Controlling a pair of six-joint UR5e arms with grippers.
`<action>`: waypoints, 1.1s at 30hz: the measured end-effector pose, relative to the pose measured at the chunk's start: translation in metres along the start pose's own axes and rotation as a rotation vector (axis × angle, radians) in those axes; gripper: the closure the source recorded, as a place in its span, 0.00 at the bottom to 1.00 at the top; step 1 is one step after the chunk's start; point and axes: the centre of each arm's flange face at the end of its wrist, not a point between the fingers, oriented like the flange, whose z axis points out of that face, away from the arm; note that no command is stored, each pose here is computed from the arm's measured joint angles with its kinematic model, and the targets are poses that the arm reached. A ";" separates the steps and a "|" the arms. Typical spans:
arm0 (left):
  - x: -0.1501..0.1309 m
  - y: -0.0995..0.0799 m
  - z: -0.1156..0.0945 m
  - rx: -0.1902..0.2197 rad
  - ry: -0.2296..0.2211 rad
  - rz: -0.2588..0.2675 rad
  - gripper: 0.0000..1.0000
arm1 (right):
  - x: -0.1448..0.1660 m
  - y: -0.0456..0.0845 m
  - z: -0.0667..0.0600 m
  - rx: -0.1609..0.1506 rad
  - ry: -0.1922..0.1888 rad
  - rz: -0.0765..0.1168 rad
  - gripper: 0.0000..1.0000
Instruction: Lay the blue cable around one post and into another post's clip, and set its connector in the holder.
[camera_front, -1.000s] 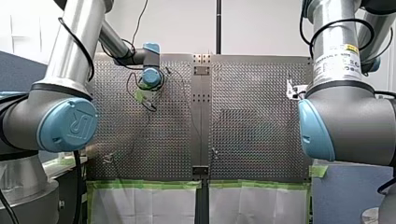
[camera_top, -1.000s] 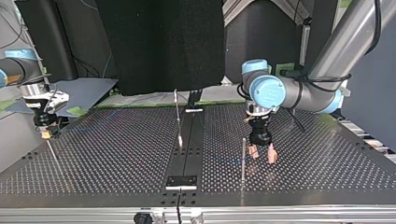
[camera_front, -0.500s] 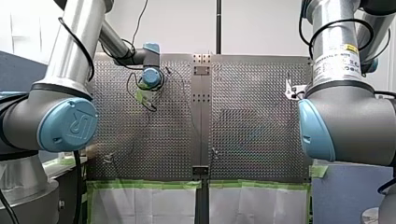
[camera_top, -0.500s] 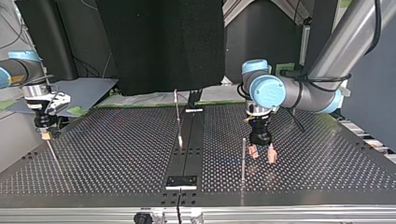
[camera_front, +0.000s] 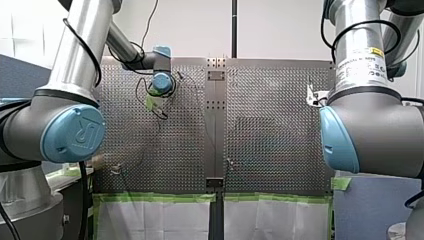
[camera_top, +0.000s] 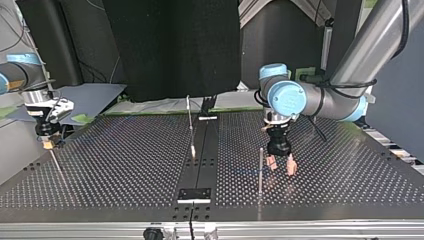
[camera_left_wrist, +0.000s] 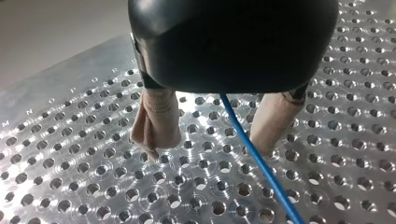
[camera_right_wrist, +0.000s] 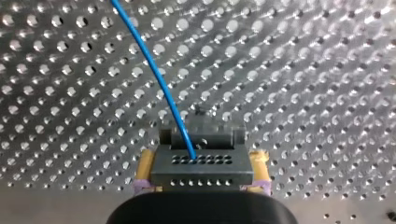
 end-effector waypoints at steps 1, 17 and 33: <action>0.000 0.000 0.000 0.000 0.000 0.000 0.00 | 0.000 0.000 0.000 0.000 0.000 0.000 0.99; 0.000 0.000 0.000 0.000 0.000 0.000 0.00 | 0.000 0.000 0.000 0.000 0.000 0.000 0.99; -0.001 0.001 0.001 -0.002 -0.002 -0.006 0.00 | 0.000 0.000 0.000 0.000 0.000 0.000 0.00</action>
